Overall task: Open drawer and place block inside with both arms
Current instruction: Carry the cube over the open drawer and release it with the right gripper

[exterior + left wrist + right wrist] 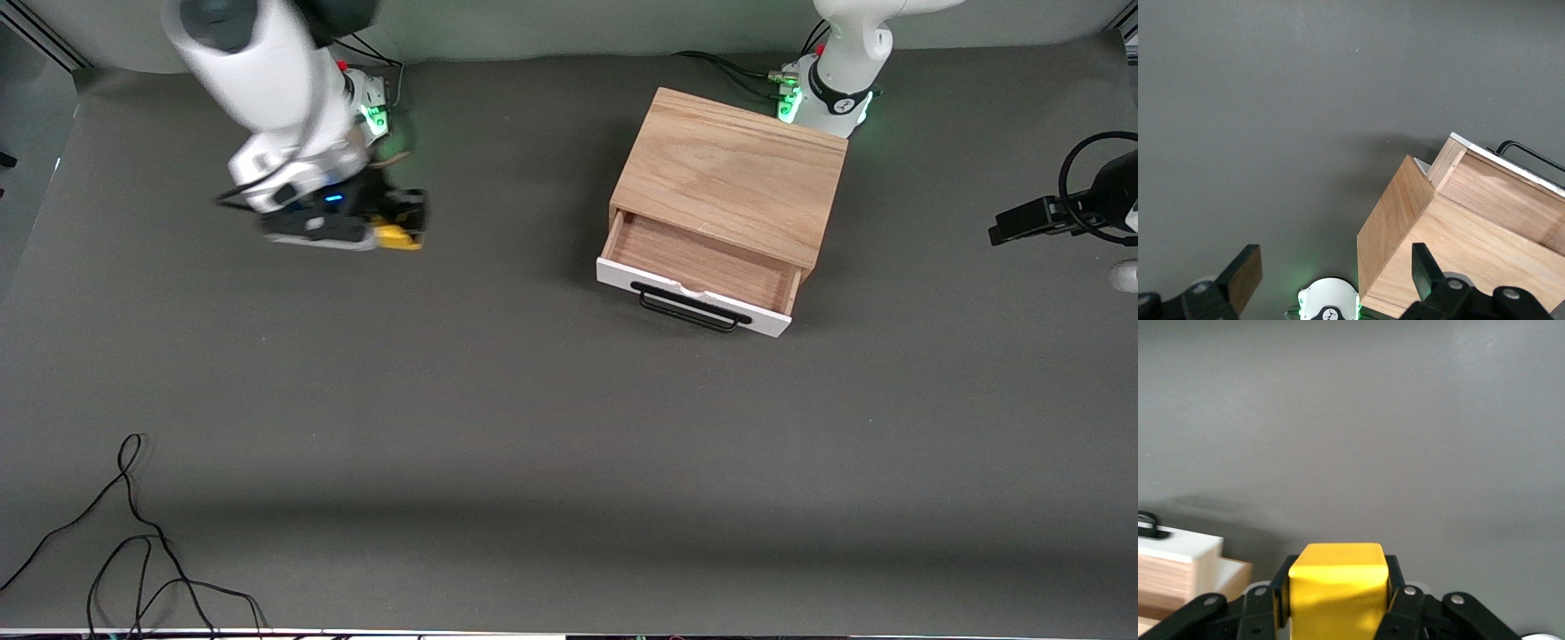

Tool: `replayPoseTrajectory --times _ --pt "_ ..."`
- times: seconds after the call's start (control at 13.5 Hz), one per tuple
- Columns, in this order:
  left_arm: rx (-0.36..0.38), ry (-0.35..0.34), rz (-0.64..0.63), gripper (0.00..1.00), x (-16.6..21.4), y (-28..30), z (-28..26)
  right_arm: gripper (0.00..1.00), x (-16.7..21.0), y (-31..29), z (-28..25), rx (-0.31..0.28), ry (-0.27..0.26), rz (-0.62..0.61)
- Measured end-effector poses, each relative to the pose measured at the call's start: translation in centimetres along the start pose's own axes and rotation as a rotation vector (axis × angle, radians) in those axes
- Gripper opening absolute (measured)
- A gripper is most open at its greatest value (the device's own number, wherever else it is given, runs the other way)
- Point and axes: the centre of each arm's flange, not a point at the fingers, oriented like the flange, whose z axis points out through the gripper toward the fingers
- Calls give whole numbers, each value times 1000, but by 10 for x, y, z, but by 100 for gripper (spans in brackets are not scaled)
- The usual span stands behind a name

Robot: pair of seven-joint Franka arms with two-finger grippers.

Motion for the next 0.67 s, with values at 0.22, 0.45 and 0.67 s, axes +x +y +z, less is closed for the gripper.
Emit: replayPoseTrajectory --times 0.22,0.45,0.67 --pt "0 0 -1 100 0 -1 0 55 -21 -83 16 7 20 77" --pt "0 -1 -1 100 0 -1 0 55 -44 -151 41 8 33 157" --pt "0 -1 -1 100 0 -1 0 55 -74 -205 69 9 39 197"
